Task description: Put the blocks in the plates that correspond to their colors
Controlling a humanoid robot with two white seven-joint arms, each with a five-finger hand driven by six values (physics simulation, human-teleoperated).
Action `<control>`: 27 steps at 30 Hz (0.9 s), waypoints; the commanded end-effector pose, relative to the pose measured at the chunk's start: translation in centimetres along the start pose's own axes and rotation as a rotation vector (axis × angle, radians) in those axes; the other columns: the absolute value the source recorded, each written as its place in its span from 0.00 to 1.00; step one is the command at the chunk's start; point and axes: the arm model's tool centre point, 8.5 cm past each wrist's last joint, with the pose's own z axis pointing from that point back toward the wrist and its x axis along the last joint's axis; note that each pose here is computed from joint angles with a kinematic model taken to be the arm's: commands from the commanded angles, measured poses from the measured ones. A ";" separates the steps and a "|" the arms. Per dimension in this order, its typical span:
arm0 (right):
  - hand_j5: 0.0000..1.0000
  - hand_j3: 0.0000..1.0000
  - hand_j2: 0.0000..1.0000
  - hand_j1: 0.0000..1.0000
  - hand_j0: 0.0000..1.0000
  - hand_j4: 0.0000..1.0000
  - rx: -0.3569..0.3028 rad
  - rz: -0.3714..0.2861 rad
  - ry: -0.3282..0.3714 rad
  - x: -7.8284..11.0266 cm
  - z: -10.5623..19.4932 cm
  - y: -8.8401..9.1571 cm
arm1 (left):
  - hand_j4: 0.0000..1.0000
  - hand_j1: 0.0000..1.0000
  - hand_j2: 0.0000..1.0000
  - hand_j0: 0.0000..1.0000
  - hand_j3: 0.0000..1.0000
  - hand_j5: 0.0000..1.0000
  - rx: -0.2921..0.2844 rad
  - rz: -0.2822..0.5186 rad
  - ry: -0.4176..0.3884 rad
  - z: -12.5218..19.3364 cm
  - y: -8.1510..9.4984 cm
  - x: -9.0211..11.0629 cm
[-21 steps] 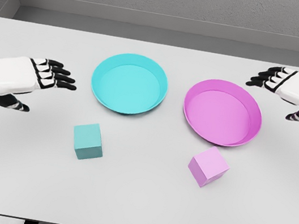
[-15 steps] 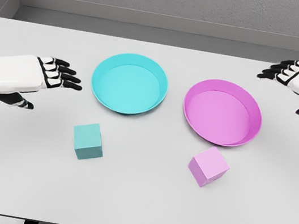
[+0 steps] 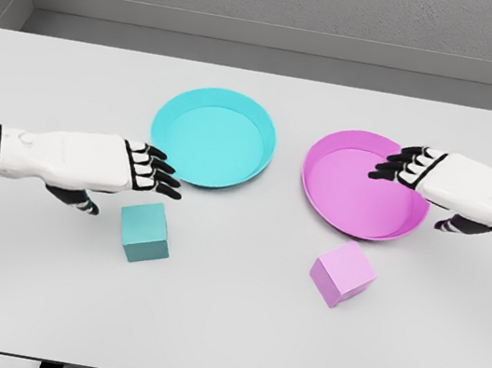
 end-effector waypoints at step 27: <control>1.00 1.00 1.00 1.00 1.00 1.00 0.135 0.022 -0.195 4.7 -4.1 2.4 | 1.00 1.00 1.00 1.00 1.00 1.00 -0.090 -0.036 -0.046 -3.3 -2.8 1.4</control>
